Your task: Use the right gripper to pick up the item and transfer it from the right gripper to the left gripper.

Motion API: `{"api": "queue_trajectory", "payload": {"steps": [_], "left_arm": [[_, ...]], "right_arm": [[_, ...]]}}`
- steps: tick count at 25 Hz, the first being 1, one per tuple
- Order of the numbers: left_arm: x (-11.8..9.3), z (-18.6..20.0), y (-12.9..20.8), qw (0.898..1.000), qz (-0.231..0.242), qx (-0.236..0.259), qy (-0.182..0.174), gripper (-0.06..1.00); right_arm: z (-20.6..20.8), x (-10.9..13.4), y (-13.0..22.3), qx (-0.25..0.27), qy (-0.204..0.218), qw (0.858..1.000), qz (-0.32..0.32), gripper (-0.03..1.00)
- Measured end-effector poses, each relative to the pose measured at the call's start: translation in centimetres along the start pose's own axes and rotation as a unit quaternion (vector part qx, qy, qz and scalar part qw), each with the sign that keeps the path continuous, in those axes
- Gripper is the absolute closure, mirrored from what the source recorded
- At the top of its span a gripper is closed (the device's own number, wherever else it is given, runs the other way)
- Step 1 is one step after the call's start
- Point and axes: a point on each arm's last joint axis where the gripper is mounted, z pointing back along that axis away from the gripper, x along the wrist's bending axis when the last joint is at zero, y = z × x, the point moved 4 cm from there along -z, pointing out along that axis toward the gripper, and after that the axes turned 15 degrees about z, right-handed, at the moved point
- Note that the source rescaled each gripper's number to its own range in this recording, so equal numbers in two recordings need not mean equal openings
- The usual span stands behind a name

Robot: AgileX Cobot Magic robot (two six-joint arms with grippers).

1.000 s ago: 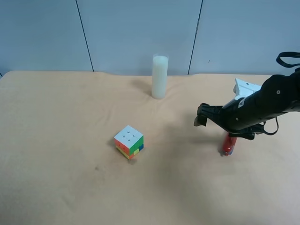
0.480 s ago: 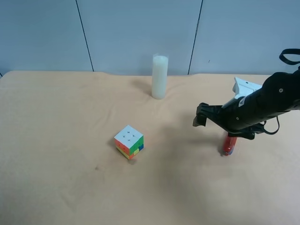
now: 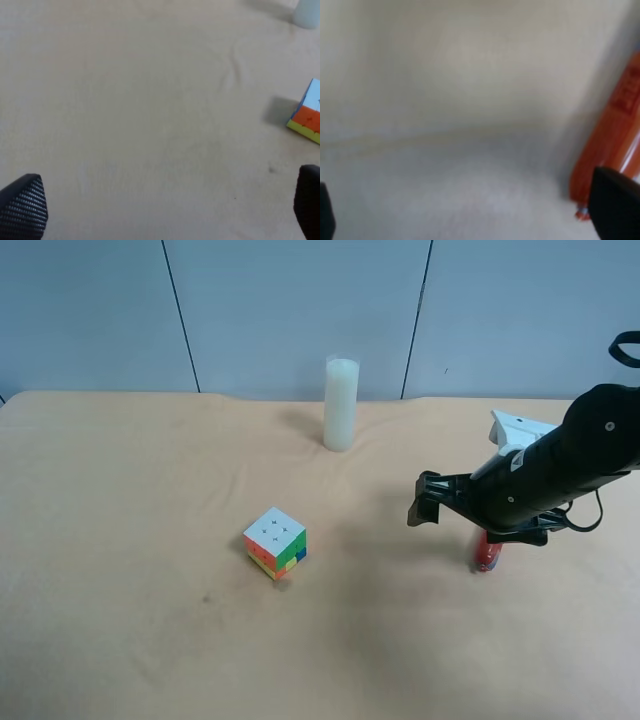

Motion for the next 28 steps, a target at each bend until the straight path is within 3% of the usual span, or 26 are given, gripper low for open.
{"api": "queue_trajectory", "payload": {"steps": [11,28], "left_arm": [[0.0,0.0,0.0,1.000,0.000,0.000,0.000,-0.06],[0.0,0.0,0.0,1.000,0.000,0.000,0.000,-0.06]], "right_arm": [[0.9,0.1,1.5,0.056,-0.001,0.998,0.037,-0.03],[1.4,-2.6,2.4,0.101,0.061,0.991,0.057,-0.03]]}}
